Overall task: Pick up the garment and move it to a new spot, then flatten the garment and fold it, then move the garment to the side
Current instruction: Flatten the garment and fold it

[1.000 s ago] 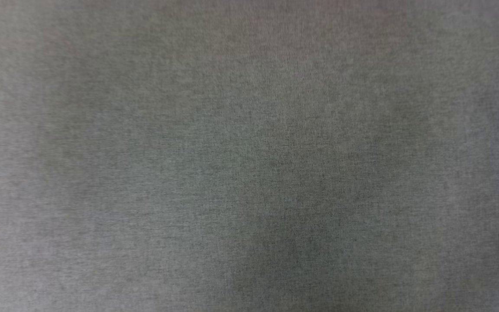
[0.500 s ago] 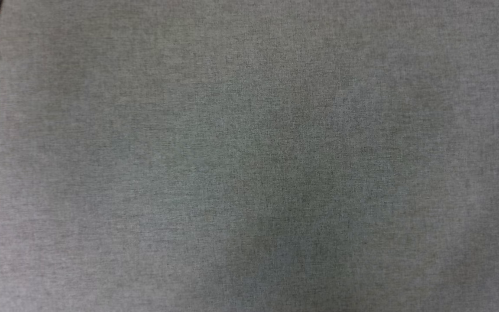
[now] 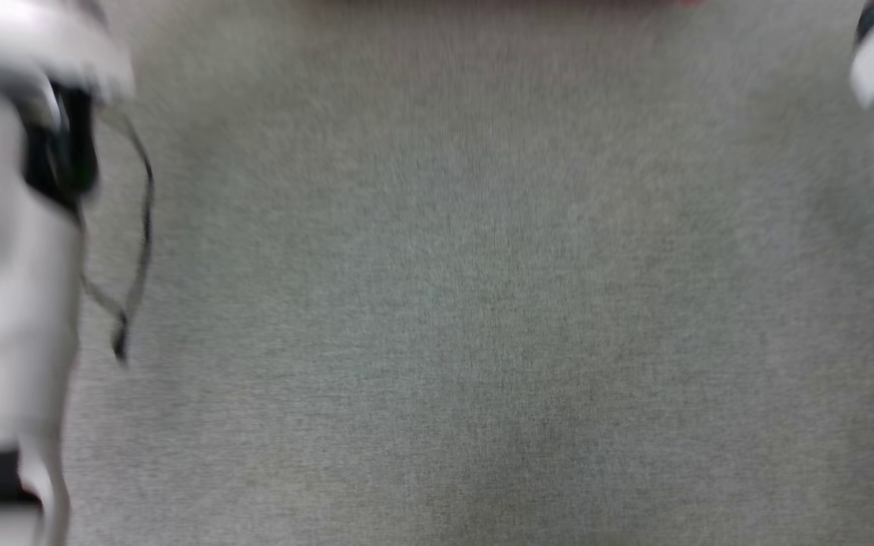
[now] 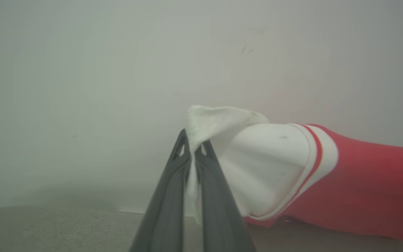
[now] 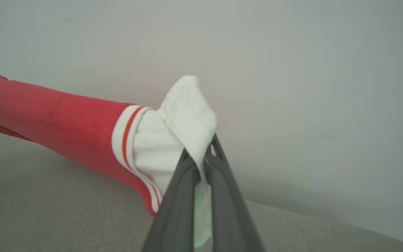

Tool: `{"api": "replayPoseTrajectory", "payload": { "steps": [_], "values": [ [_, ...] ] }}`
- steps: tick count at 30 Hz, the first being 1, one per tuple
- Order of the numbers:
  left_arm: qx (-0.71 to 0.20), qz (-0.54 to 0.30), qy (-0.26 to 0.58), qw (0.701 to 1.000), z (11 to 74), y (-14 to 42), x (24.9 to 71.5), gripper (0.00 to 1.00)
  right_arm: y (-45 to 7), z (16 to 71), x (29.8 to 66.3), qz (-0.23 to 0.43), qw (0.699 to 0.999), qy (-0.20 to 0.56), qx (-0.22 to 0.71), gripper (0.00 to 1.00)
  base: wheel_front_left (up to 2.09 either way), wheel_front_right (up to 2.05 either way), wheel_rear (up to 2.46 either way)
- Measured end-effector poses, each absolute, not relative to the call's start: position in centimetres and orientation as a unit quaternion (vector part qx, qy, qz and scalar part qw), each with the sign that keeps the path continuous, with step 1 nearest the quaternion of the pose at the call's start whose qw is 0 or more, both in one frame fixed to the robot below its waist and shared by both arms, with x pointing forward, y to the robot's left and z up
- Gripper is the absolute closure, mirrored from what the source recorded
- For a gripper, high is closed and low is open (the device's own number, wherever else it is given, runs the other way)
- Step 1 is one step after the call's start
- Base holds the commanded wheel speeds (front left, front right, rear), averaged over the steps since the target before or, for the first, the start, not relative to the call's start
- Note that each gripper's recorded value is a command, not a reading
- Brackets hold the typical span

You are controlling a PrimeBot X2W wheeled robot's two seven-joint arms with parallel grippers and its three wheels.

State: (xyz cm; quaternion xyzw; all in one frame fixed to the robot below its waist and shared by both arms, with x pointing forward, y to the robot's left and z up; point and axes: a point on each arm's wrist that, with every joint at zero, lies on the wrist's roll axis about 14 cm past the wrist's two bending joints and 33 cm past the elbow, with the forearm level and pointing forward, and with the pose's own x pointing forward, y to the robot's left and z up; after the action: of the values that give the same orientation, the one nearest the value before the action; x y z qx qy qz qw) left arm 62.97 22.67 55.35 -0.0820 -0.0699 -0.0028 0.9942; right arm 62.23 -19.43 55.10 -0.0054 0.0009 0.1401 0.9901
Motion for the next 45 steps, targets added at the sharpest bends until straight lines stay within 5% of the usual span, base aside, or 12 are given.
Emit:
{"api": "replayPoseTrajectory", "payload": {
  "steps": [20, 29, 30, 33, 39, 45],
  "values": [
    [-0.097, 0.071, 0.090, 0.989, 44.9, 25.3, 38.3, 1.00, -20.7, 44.2, 39.5, 0.106, 0.977, 0.163, 0.087, 1.00, 0.00, 0.00, 0.00],
    [-0.102, 0.089, 0.172, 0.976, 41.4, 25.4, 31.1, 1.00, -19.4, 39.1, 30.2, 0.085, 0.953, 0.276, 0.097, 1.00, 0.00, 0.00, 0.00],
    [-0.102, 0.090, 0.173, 0.975, 41.2, 25.4, 30.8, 1.00, -19.2, 38.5, 29.3, 0.085, 0.948, 0.293, 0.095, 0.83, 0.00, 0.00, 0.00],
    [-0.105, 0.089, 0.170, 0.976, 41.1, 25.0, 30.8, 1.00, -18.5, 37.7, 27.8, 0.087, 0.937, 0.325, 0.092, 0.00, 0.00, 0.00, 0.00],
    [-0.102, 0.077, 0.138, 0.982, 42.5, 24.2, 32.4, 1.00, -19.1, 40.7, 30.4, 0.076, 0.952, 0.282, 0.092, 0.00, 0.00, 0.00, 0.00],
    [-0.096, 0.057, 0.088, 0.990, 44.8, 23.0, 35.3, 1.00, -21.9, 45.2, 37.9, 0.043, 0.974, 0.203, 0.094, 0.00, 0.00, 0.00, 0.00]
  ]
}}
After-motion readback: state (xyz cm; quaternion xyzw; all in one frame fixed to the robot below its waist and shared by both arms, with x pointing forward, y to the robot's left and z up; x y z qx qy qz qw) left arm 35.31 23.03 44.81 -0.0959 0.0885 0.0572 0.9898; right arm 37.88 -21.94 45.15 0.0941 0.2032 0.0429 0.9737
